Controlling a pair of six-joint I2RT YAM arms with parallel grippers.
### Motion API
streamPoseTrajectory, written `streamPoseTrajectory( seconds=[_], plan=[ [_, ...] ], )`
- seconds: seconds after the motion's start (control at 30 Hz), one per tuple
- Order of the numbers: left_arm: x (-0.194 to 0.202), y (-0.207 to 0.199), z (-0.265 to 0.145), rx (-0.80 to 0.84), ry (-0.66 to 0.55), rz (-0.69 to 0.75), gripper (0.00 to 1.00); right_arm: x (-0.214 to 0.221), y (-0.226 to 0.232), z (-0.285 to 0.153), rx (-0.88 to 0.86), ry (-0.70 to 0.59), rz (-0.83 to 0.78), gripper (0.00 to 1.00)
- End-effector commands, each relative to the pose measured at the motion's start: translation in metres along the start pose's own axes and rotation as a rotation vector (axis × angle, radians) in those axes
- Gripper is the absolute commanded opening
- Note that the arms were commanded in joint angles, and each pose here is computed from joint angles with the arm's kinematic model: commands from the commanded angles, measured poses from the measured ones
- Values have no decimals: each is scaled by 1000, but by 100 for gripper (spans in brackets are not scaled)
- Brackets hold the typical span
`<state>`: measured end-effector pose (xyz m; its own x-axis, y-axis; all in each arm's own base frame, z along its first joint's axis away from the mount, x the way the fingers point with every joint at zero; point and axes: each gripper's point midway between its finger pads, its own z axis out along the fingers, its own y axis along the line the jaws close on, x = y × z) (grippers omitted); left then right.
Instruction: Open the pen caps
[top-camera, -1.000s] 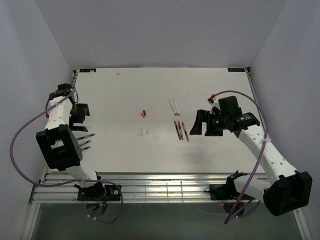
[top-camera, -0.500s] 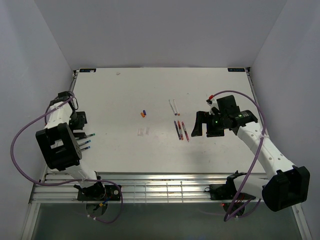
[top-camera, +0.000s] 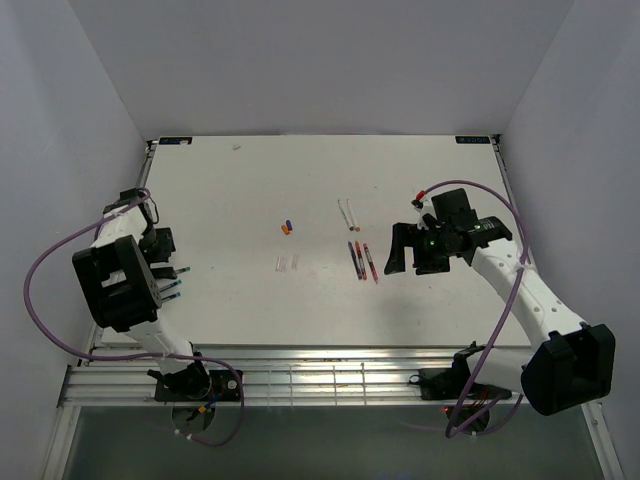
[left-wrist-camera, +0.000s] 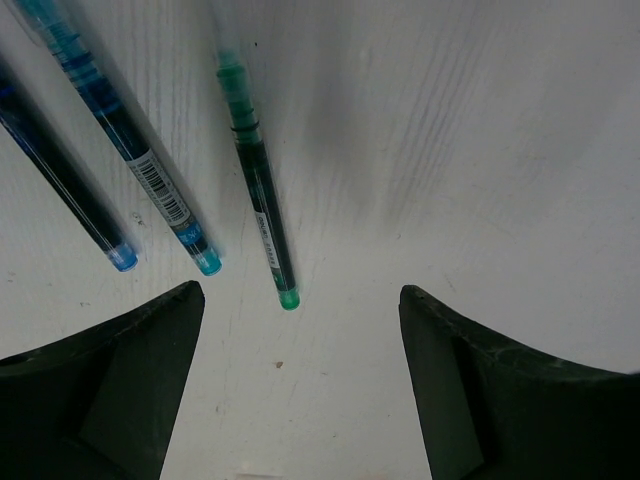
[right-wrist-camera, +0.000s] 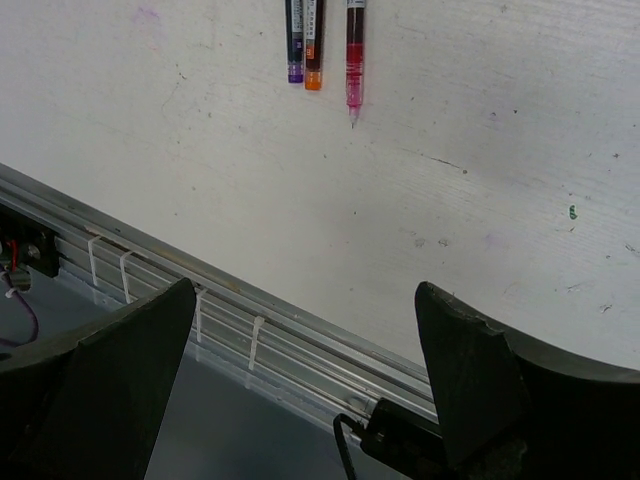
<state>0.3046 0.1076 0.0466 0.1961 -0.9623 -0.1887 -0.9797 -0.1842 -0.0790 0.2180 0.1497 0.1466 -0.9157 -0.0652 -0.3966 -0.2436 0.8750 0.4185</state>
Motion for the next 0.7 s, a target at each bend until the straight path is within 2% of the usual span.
streamPoseTrajectory(
  seconds=[0.0, 0.67],
  plan=[
    [-4, -8, -2, 19, -7, -67, 89, -12, 0, -5, 10, -19, -21, 96],
    [-6, -6, 15, -34, -11, -107, 84, -16, -8, 2, 28, 6, -8, 95]
  ],
)
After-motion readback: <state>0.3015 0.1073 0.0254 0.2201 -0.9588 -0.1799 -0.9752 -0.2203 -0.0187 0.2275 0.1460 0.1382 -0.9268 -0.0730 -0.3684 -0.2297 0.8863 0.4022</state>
